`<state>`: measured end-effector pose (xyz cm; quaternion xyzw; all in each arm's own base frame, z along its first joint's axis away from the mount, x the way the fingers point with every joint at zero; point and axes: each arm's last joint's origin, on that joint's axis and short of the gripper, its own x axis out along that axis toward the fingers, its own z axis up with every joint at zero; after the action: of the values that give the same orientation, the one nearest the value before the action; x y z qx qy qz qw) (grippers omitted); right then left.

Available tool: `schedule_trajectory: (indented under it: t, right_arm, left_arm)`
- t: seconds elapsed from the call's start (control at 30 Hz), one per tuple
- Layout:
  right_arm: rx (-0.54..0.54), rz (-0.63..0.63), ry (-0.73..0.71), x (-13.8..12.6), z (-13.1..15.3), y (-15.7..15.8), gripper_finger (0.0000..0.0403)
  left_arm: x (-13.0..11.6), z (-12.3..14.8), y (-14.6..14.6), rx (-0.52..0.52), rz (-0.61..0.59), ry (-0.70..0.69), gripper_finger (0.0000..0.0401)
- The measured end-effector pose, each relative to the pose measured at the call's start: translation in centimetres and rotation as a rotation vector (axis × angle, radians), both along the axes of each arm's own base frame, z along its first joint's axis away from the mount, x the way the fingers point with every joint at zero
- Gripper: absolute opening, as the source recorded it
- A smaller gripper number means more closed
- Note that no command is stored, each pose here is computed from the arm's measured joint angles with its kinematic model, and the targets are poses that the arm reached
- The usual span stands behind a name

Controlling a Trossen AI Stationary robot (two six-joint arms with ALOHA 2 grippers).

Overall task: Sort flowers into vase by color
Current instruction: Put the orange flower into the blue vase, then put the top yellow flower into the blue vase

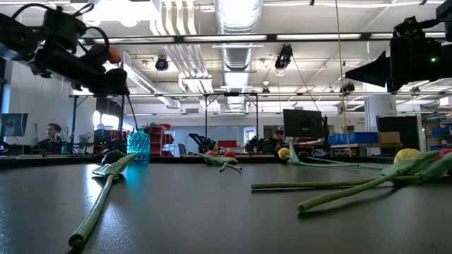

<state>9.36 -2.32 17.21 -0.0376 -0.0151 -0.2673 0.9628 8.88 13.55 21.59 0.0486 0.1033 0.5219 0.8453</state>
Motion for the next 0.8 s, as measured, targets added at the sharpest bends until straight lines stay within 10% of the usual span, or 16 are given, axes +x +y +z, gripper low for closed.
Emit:
schedule_trajectory:
  t: [0.53, 0.8]
  right_arm:
    - [0.0, 0.0, 0.0, 0.0, 0.0, 0.0, 0.0009]
    - [0.0, 0.0, 0.0, 0.0, 0.0, 0.0, 0.0009]
  left_arm:
    - [-1.0, -2.4, -2.6, -0.041, -0.072, -0.097, 0.0146]
    - [-0.6, -4.0, -4.7, -0.054, -0.343, -0.195, 0.0146]
